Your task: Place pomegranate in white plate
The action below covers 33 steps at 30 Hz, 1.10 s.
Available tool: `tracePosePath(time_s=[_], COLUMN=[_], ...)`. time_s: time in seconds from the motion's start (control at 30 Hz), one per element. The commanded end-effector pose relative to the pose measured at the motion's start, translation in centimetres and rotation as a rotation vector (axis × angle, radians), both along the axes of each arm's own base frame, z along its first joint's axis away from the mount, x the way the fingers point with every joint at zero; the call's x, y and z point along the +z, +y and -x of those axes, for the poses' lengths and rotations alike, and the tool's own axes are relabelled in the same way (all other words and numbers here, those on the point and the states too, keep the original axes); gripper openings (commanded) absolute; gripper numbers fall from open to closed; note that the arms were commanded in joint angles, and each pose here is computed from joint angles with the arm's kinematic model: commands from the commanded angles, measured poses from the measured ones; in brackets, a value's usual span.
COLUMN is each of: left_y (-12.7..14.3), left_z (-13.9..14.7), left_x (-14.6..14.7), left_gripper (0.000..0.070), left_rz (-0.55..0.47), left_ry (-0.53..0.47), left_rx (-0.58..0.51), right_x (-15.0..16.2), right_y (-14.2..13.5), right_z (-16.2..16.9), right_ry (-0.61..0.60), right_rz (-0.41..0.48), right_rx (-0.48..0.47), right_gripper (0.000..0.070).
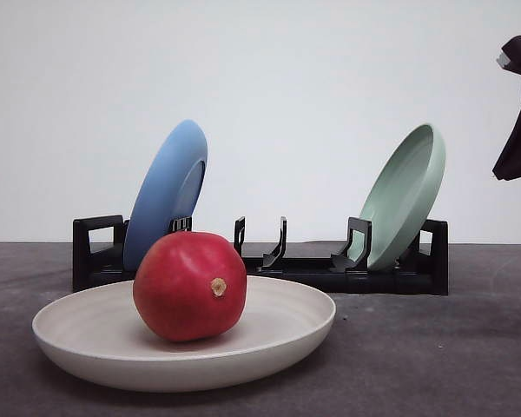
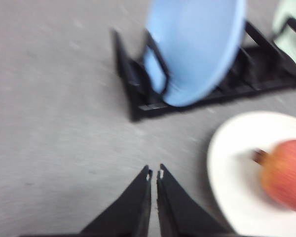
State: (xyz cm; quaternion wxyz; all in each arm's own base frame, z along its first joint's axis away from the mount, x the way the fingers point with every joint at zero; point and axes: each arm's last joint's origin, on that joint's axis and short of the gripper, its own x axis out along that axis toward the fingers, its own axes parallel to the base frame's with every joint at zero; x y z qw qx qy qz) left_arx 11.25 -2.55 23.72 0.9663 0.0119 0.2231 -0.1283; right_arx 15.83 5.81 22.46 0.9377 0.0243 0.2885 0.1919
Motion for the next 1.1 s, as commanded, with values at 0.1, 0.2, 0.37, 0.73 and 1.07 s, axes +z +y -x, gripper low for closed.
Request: tracePosePath(time_s=[0.1, 0.2, 0.37, 0.73, 1.07], left_y=[1.2, 1.8, 2.3, 2.4, 2.4], left_z=[0.4, 0.8, 1.5, 1.7, 1.7], left_x=[-1.7, -3.0, -5.3, -8.6, -8.8], left_gripper=[0.0000, 0.0000, 0.0000, 0.0000, 0.0000], left_rz=[0.004, 0.023, 0.048, 0.054, 0.062], left_ry=[-0.102, -0.154, -0.212, -0.269, -0.267], left_rx=[0.095, 0.149, 0.207, 0.220, 0.222], right_x=[0.0, 0.0, 0.0, -0.1, 0.4], right_y=[0.1, 0.1, 0.1, 0.1, 0.2], right_z=[0.0, 0.0, 0.0, 0.0, -0.3], right_ry=[-0.004, -0.004, -0.004, -0.003, -0.058], right_rz=[0.005, 0.005, 0.005, 0.005, -0.014], right_rx=[0.007, 0.007, 0.007, 0.007, 0.007], right_gripper=[0.0028, 0.0029, 0.0028, 0.0028, 0.0028])
